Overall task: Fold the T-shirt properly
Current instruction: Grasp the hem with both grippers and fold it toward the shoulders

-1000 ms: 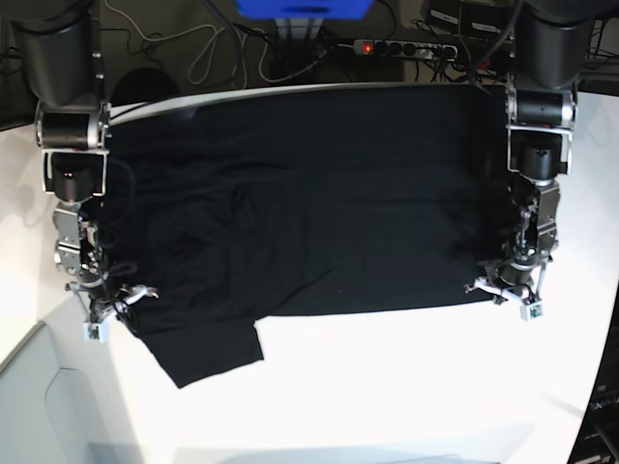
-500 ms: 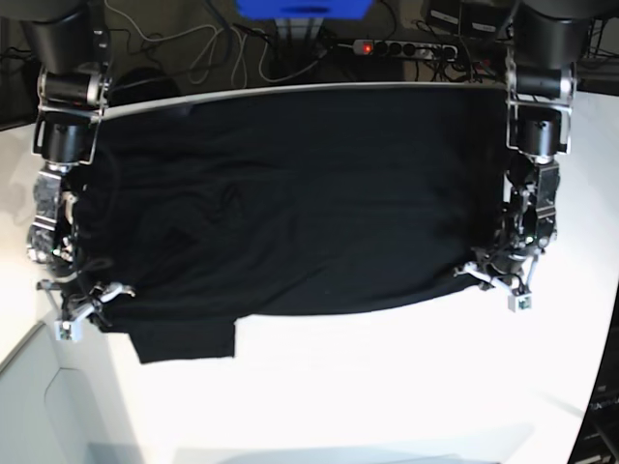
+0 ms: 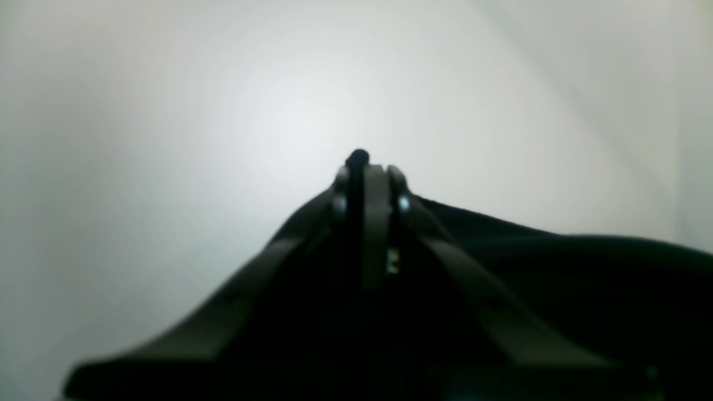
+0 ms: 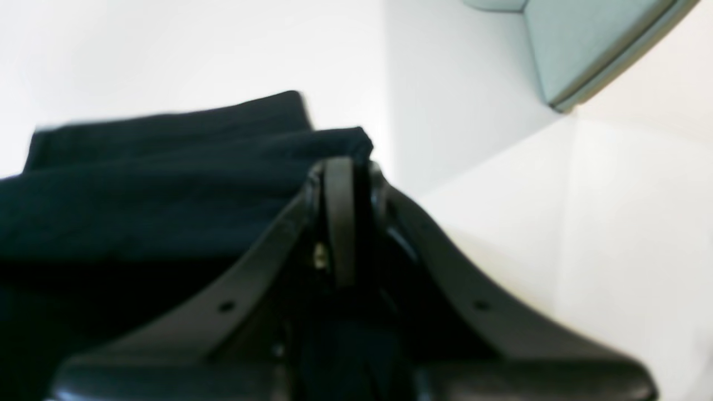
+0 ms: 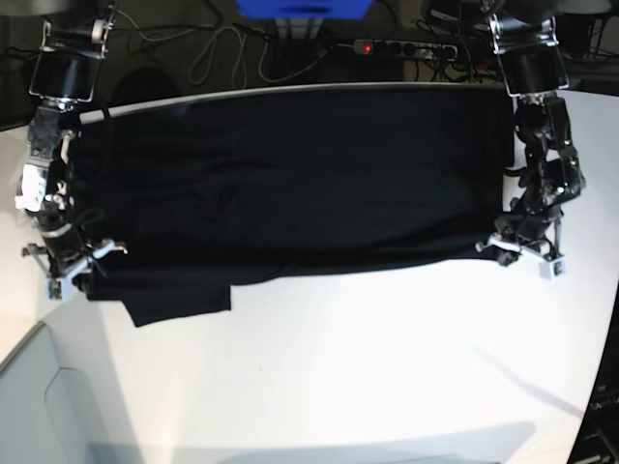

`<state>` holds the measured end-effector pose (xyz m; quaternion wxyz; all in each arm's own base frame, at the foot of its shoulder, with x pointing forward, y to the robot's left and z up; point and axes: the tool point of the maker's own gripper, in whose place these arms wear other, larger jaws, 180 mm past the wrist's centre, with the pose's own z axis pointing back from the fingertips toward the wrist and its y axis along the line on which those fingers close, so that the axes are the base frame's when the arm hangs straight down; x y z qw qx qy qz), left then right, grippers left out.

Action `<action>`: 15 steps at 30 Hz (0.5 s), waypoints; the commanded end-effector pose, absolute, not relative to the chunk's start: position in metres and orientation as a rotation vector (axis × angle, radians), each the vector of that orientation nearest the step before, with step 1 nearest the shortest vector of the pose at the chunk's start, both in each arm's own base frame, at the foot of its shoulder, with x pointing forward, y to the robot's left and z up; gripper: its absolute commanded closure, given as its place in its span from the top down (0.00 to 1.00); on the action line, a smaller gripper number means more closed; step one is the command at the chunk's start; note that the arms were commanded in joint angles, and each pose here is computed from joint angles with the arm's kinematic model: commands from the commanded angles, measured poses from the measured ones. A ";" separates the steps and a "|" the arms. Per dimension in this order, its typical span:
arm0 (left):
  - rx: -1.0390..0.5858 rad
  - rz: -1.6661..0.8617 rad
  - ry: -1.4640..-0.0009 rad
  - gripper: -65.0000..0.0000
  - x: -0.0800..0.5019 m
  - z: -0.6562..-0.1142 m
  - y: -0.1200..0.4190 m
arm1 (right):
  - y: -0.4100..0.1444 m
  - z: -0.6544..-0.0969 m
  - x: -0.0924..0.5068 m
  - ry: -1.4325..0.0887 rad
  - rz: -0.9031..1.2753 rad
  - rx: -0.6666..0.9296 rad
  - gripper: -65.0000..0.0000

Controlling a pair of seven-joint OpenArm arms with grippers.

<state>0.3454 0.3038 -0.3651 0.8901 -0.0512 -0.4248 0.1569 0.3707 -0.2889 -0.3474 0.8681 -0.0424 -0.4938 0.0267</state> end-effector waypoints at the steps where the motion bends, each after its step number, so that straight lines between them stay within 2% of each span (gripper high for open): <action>1: -0.090 0.322 -0.929 0.00 0.348 -0.348 0.310 | -0.300 -0.326 0.375 -1.094 0.056 -0.121 0.00; 9: -0.086 0.409 -0.914 0.00 0.288 -0.339 0.308 | -0.307 -0.331 0.335 -1.069 0.074 -0.159 0.00; 15: -0.078 0.431 -0.838 0.00 0.253 -0.362 0.303 | -0.305 -0.350 0.313 -1.012 0.084 -0.154 0.00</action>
